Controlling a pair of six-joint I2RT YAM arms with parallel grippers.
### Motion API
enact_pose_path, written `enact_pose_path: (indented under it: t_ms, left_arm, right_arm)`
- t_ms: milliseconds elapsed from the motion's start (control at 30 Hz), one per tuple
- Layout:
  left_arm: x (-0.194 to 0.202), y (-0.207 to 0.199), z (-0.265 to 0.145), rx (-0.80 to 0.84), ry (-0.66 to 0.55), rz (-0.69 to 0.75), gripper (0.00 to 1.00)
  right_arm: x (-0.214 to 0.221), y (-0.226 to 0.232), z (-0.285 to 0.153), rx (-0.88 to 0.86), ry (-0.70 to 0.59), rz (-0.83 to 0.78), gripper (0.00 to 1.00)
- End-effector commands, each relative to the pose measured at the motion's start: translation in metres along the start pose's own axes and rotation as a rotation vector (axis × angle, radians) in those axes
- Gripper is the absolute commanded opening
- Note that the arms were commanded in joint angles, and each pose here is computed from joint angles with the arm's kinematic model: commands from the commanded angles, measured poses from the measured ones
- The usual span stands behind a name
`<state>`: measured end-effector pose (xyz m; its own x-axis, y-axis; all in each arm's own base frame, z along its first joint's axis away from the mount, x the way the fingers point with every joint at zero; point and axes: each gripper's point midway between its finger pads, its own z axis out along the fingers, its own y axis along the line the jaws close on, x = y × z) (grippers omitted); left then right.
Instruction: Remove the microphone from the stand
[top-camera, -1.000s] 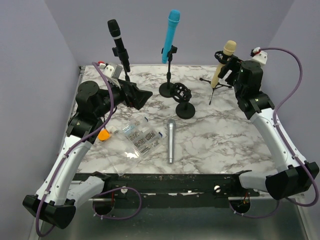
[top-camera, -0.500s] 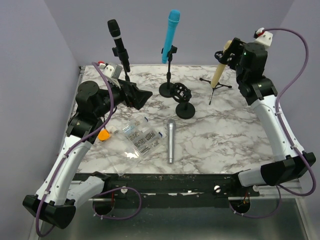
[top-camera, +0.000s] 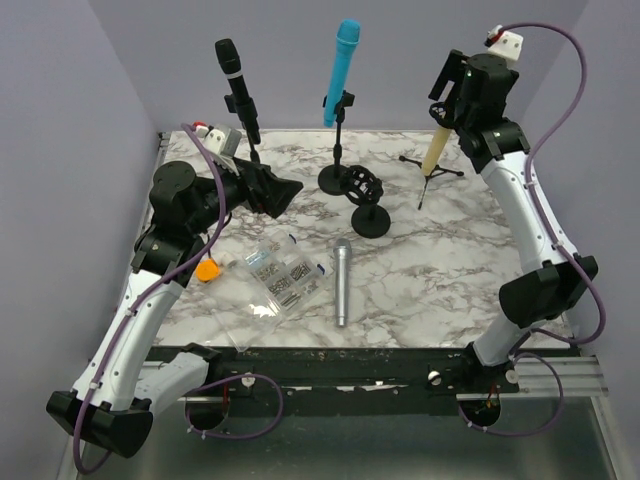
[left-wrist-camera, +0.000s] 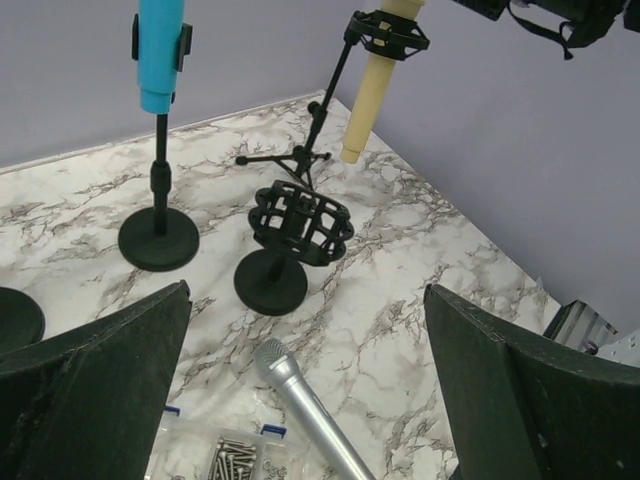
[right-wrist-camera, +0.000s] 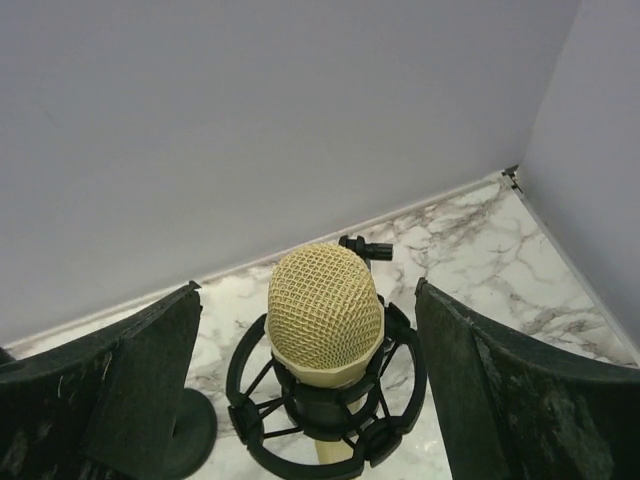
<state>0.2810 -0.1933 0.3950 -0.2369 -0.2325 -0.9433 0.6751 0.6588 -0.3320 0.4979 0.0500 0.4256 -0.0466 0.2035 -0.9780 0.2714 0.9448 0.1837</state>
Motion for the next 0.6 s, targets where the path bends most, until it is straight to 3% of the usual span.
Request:
enact_pose_path:
  t_ms: [0,400,567]
  left_arm:
    - [-0.010,-0.005,-0.002,0.026,-0.029,0.011,0.99]
    - [-0.008,-0.001,0.002,0.030,-0.021,-0.014,0.99]
    - [-0.006,0.000,0.003,0.032,-0.015,-0.023,0.99]
  right_arm:
    - [0.017,-0.010,0.015,0.064,0.038,-0.061,0.87]
    - [0.018,-0.009,0.027,0.077,0.040,-0.101,0.47]
    - [-0.019,-0.011,0.016,0.082,-0.023,-0.100,0.34]
